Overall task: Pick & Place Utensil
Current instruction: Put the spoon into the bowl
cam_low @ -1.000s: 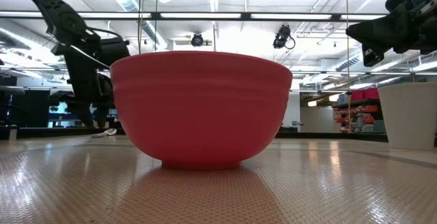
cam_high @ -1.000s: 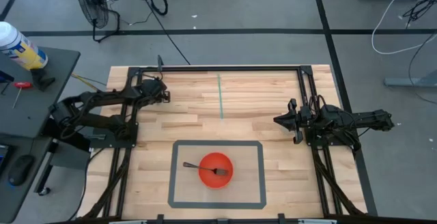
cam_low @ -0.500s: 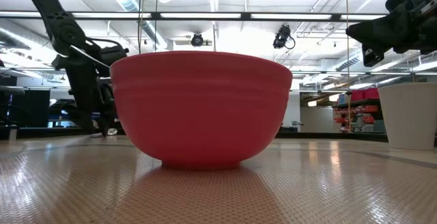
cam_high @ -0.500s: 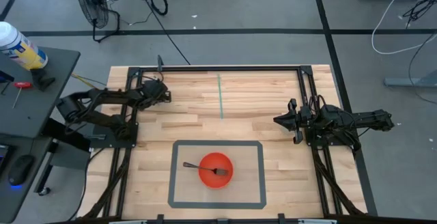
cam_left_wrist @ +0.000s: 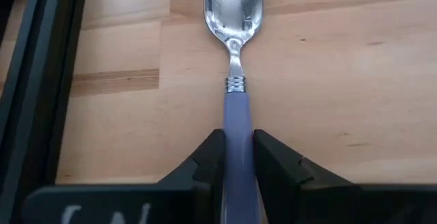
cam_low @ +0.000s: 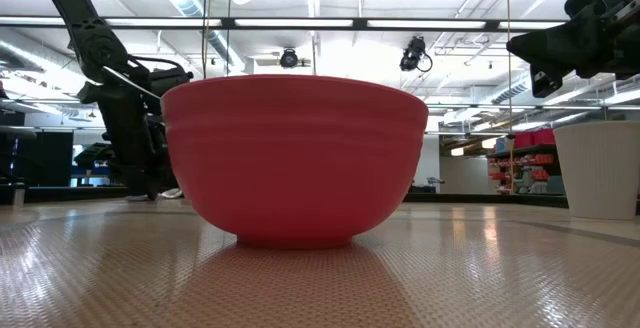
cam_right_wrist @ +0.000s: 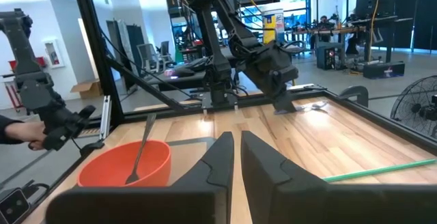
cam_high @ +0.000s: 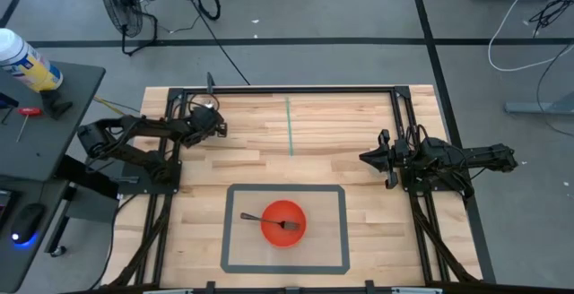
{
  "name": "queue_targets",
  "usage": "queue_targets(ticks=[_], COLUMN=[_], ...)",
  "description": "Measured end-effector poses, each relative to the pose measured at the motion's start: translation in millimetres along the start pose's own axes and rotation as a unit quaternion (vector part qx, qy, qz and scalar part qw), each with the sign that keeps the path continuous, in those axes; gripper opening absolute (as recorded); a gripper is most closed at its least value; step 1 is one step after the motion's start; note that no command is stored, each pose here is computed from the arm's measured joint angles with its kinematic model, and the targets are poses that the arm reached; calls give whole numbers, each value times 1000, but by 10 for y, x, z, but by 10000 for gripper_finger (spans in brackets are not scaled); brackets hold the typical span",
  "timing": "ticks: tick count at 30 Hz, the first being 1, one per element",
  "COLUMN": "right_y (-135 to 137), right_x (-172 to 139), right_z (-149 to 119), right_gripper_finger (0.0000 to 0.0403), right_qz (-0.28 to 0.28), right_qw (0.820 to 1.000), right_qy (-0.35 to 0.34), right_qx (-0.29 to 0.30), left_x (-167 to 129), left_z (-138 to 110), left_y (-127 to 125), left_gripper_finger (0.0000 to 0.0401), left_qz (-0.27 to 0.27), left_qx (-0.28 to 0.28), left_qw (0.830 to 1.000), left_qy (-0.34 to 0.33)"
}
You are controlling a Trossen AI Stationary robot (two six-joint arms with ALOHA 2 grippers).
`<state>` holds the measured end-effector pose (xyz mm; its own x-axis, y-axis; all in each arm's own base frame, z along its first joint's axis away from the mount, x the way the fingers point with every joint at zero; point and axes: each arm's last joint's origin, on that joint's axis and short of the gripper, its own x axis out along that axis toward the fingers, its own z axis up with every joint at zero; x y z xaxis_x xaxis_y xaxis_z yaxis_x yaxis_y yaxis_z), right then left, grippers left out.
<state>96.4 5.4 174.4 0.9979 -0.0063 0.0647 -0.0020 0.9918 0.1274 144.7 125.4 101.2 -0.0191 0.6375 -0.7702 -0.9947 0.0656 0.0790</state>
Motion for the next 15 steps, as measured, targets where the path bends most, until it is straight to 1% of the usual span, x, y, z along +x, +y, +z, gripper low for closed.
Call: queue_targets(ticks=[4,10,15], right_y=[0,0,0], right_x=[0,0,0], right_z=[0,0,0], right_gripper_finger=[35,35,35], right_qz=[0,0,0], right_qw=[1000,1000,1000], right_qy=[0,0,0], right_qx=[0,0,0], left_x=[-47,-152,-278], left_z=[-59,-185,-312], left_y=[-52,-161,-269], left_gripper_finger=[68,88,77], left_qz=[-10,-35,-71], left_qx=[36,94,132], left_qw=[999,995,989], left_qy=[2,2,-4])
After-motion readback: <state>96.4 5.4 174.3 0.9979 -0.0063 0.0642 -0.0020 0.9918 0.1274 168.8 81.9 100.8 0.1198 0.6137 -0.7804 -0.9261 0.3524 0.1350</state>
